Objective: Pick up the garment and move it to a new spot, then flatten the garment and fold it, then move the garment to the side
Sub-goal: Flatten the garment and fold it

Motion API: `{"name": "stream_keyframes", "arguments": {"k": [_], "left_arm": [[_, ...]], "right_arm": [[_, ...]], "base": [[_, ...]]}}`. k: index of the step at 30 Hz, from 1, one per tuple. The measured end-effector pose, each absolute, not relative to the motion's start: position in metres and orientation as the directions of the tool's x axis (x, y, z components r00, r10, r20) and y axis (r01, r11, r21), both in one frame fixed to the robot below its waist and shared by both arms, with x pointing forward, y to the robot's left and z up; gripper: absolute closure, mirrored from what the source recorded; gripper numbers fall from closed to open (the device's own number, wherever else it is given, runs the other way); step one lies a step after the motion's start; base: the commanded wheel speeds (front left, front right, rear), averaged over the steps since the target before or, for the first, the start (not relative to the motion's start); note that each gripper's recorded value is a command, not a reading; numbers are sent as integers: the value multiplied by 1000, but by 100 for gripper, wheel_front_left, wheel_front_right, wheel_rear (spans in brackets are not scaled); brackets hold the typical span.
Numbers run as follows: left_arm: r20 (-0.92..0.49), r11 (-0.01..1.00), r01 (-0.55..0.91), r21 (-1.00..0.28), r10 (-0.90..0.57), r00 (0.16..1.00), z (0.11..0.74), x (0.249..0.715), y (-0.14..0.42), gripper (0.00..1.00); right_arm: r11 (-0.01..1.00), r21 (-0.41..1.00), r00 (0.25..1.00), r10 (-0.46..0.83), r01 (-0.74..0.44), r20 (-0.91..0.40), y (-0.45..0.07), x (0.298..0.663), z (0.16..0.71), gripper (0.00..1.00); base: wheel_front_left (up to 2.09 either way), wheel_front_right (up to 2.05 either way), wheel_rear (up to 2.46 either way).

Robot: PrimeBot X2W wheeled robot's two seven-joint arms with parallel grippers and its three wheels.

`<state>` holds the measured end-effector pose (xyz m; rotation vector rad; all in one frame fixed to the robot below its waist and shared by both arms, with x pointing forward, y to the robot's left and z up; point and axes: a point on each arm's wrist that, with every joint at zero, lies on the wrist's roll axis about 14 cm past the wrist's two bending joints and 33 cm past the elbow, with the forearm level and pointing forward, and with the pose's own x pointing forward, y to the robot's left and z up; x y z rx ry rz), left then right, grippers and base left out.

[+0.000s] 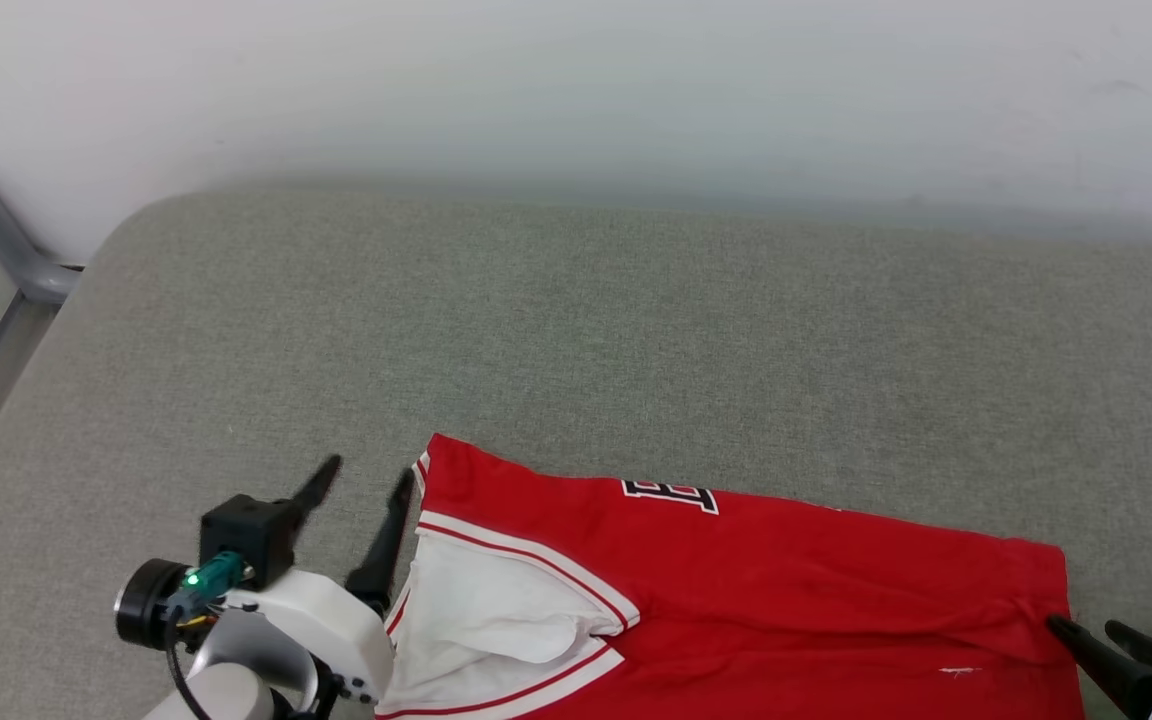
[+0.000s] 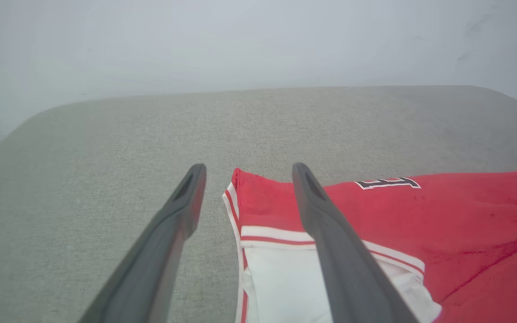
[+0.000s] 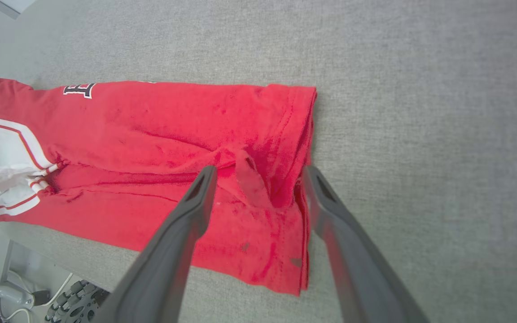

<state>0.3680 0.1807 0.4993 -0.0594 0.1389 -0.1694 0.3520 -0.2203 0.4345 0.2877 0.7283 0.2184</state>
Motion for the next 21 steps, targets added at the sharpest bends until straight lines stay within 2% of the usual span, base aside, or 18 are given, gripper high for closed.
{"name": "stream_keyframes", "arguments": {"k": [4,11,21], "left_arm": [[-23,993,108,-50,-109,994,515,377,190,0],[163,998,11,63,-21,986,558,388,209,0],[164,996,-27,88,12,986,545,382,219,0]], "right_arm": [[927,374,704,280,-21,-653,-220,349,421,0],[914,397,682,239,82,-691,-226,351,403,0],[892,419,621,233,169,-748,-222,352,379,0]], "base": [[0,0,0],[0,0,0],[0,0,0]]}}
